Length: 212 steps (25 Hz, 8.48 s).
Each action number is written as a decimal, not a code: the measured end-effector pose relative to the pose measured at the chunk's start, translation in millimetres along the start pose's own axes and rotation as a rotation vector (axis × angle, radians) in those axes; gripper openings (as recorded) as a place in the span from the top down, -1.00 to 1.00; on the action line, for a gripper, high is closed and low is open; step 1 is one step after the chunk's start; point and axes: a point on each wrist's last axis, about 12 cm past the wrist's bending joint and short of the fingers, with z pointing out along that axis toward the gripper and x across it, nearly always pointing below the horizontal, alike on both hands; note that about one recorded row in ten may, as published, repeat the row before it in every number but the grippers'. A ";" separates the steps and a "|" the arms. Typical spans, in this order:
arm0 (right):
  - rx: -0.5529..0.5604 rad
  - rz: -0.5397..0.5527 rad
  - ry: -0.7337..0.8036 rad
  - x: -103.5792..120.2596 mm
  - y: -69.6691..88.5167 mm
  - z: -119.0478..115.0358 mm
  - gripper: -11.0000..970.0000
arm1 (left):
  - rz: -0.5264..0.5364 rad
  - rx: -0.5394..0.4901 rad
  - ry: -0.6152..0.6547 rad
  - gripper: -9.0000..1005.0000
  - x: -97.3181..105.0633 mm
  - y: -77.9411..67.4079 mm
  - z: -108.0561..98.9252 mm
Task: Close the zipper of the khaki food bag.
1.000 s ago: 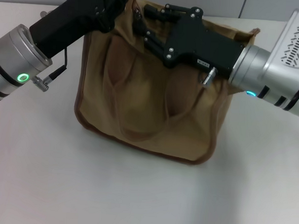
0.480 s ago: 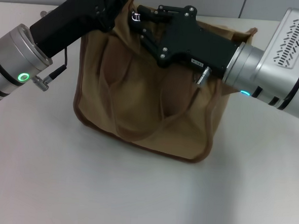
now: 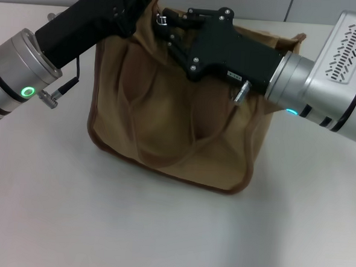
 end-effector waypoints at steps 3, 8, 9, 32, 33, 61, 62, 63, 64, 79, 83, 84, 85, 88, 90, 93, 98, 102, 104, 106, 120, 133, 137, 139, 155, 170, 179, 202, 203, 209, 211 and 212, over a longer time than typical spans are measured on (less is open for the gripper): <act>0.001 -0.008 0.001 0.7 0.5 -1.0 0.61 | 0.000 -0.002 0.001 0.86 0.1 0.2 -0.1; -0.003 -0.028 0.002 1.8 1.9 -2.8 0.71 | 0.000 -0.008 0.000 0.86 0.2 0.7 -0.5; -0.003 -0.034 0.001 2.1 2.4 -3.7 0.73 | 0.000 -0.011 -0.001 0.86 0.1 0.9 -0.8; 0.010 -0.016 0.021 14.7 9.8 -20.5 0.93 | 0.015 -0.101 -0.038 0.85 -4.9 7.5 -19.1; 0.010 -0.016 0.021 14.7 9.8 -20.5 0.93 | 0.015 -0.102 -0.040 0.85 -5.1 7.6 -19.9; -0.217 0.627 0.172 -42.3 -47.5 -55.0 0.23 | -0.015 -0.045 -0.056 0.85 -2.2 -0.1 -10.6; -0.226 0.666 0.191 -45.6 -51.2 -52.8 0.17 | -0.017 -0.043 -0.057 0.85 -2.1 -0.4 -10.5; -0.234 0.693 0.207 -49.2 -54.8 -50.4 0.12 | -0.018 -0.042 -0.057 0.85 -2.0 -0.6 -10.4; -0.250 0.722 0.224 -53.5 -58.0 -48.0 0.12 | -0.018 -0.040 -0.058 0.84 -2.0 -0.8 -10.3; -0.442 0.902 0.434 -89.8 -62.5 -13.5 0.12 | -0.014 -0.001 -0.083 0.84 -5.9 -4.3 -9.3; -0.439 0.872 0.433 -85.6 -55.8 -9.5 0.12 | -0.010 0.012 -0.091 0.84 -7.9 -4.9 -8.3; -0.436 0.860 0.431 -84.8 -55.3 -9.0 0.12 | -0.009 0.017 -0.093 0.84 -8.5 -5.0 -7.7; -0.436 0.849 0.430 -83.6 -53.8 -7.3 0.12 | -0.008 0.022 -0.095 0.84 -9.1 -5.2 -7.2; -0.441 0.799 0.421 -81.4 -49.9 -4.3 0.13 | -0.005 0.027 -0.097 0.84 -10.4 -4.8 -6.4; -0.445 0.764 0.409 -81.1 -47.8 -4.6 0.13 | -0.005 0.029 -0.096 0.84 -11.8 -3.9 -5.9; -0.443 0.693 0.377 -81.8 -44.5 -9.6 0.13 | -0.004 0.034 -0.094 0.84 -14.9 -2.1 -5.4; -0.419 0.610 0.318 -87.0 -42.9 -23.7 0.13 | -0.003 0.031 -0.095 0.84 -15.7 -1.2 -5.1; -0.364 0.604 0.273 -87.4 -49.6 -38.5 0.13 | -0.003 0.029 -0.092 0.84 -15.5 -0.6 -3.7; -0.356 0.603 0.266 -87.5 -51.0 -40.4 0.13 | -0.003 0.028 -0.091 0.84 -15.4 -0.4 -3.1; -0.345 0.601 0.256 -87.2 -52.5 -43.1 0.13 | -0.003 0.027 -0.088 0.84 -15.2 -0.1 -2.5; -0.274 0.600 0.249 -83.7 -59.6 -35.3 0.13 | -0.003 0.029 -0.081 0.83 -14.3 -0.1 -0.8; -0.277 0.577 0.247 -82.4 -61.4 -14.5 0.14 | 0.002 0.028 -0.070 0.83 -13.9 1.3 2.9; -0.283 0.580 0.250 -82.1 -62.0 -9.5 0.14 | 0.005 0.025 -0.067 0.83 -13.7 2.0 3.8; -0.283 0.581 0.252 -80.5 -62.1 -8.1 0.14 | 0.006 0.024 -0.067 0.83 -13.7 2.1 4.3; -0.281 0.535 0.237 -76.4 -61.9 -9.5 0.48 | 0.005 0.008 -0.059 0.83 -12.4 4.5 8.3; -0.280 0.532 0.245 -74.5 -61.1 -6.5 0.97 | 0.003 0.006 -0.061 0.82 -12.2 4.6 8.1; -0.278 0.557 0.252 -69.8 -59.1 -9.0 0.48 | 0.002 0.009 -0.064 0.82 -12.3 3.9 7.5; -0.310 0.581 0.263 -66.8 -54.5 9.5 0.34 | 0.002 0.008 -0.061 0.82 -12.2 4.7 10.4; -0.310 0.581 0.263 -66.8 -54.5 9.5 0.34 | 0.002 0.008 -0.061 0.82 -12.2 4.7 10.4; -0.323 0.578 0.246 -69.8 -54.4 10.7 0.35 | -0.004 0.008 -0.063 0.82 -11.5 4.3 11.2; -0.331 0.577 0.245 -70.5 -53.9 11.5 0.25 | -0.006 0.008 -0.063 0.82 -11.1 4.0 11.2; -0.332 0.576 0.248 -70.6 -53.8 11.9 0.20 | -0.006 0.008 -0.063 0.82 -11.0 4.0 11.2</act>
